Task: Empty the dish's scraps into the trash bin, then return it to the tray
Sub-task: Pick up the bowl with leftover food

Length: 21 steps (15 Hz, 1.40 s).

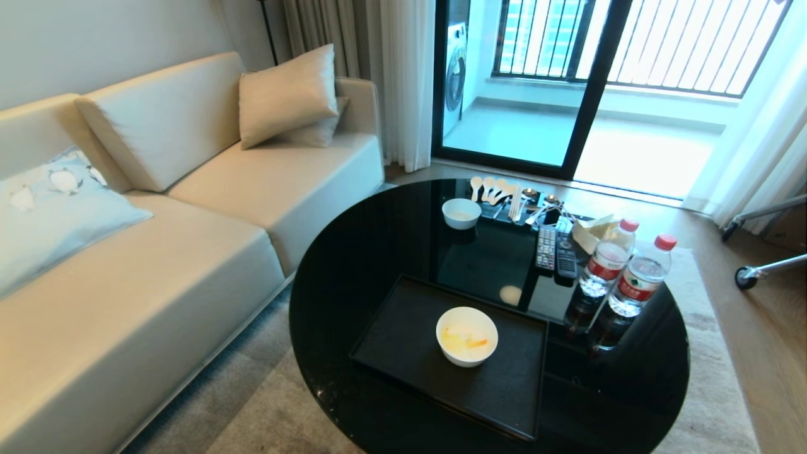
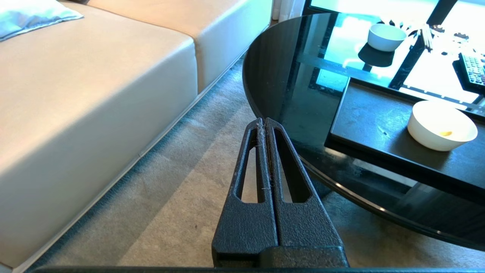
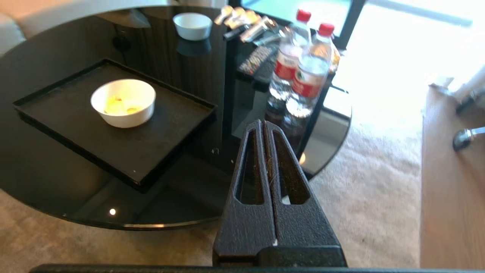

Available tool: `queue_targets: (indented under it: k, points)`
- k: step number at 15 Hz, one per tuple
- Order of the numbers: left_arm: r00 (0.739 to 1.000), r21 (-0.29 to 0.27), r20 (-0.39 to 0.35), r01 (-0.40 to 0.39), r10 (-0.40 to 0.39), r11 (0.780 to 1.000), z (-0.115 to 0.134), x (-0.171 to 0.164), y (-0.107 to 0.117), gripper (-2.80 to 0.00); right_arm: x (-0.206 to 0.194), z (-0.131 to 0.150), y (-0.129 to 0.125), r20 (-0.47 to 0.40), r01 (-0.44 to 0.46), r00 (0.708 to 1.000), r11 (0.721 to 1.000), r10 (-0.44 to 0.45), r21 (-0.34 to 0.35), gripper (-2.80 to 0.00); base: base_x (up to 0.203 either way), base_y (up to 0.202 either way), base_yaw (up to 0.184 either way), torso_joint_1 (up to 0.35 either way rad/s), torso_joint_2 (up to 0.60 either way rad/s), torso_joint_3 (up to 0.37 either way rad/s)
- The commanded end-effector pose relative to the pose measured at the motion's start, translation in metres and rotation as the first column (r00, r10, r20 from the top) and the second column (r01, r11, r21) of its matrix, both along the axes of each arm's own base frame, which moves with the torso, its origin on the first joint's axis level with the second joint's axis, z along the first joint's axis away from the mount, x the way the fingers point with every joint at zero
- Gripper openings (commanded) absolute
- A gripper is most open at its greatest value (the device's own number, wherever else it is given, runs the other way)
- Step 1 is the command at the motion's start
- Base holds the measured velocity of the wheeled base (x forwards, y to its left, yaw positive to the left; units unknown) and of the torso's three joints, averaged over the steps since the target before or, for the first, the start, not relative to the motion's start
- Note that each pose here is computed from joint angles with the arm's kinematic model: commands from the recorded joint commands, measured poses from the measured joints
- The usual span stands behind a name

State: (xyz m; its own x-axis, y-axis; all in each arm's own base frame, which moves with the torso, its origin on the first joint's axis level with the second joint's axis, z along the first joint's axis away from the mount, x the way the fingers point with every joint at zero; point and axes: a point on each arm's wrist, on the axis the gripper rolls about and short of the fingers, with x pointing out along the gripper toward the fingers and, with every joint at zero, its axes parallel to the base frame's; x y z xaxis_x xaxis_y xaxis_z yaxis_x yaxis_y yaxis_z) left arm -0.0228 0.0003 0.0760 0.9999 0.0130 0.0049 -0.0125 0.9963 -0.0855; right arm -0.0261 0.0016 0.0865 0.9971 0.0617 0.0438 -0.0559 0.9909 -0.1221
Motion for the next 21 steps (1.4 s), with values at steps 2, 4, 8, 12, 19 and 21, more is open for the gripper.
queue_targets:
  k: [2,4,8,12,19,21]
  points:
    - [1.0,-0.002,0.001,-0.001,0.001,1.0,0.0,0.0,0.0,-2.8,-0.009,0.028,0.002,0.058,-0.093,0.993,0.992,0.099,-0.087,-2.8,0.0,0.0,0.0,0.0,0.0,0.0]
    - [1.0,-0.002,0.001,-0.001,0.001,1.0,0.0,0.0,0.0,-2.8,-0.008,0.048,0.003,0.027,-0.144,0.988,0.98,0.149,-0.134,-2.8,0.0,0.0,0.0,0.0,0.0,0.0]
    - [1.0,0.0,0.001,-0.001,0.001,1.0,0.0,0.0,0.0,-2.8,0.019,0.086,0.005,-0.096,-0.238,0.97,0.957,0.225,-0.165,-2.8,0.0,0.0,0.0,0.0,0.0,0.0]
    - [1.0,0.0,0.001,-0.001,0.001,1.0,0.0,0.0,0.0,-2.8,0.065,0.124,0.007,-0.21,-0.372,0.918,0.912,0.335,-0.173,-2.8,0.0,0.0,0.0,0.0,0.0,0.0]
    - [1.0,-0.001,0.001,-0.001,0.001,1.0,0.0,0.0,0.0,-2.8,0.18,0.153,0.029,-0.411,-0.566,0.762,0.823,0.501,-0.047,-2.8,0.0,0.0,0.0,0.0,0.0,0.0]
    - [1.0,-0.002,0.001,-0.001,0.001,1.0,0.0,0.0,0.0,-2.8,0.205,0.151,0.046,-0.455,-0.6,0.704,0.799,0.545,0.029,-2.8,0.0,0.0,0.0,0.0,0.0,0.0]
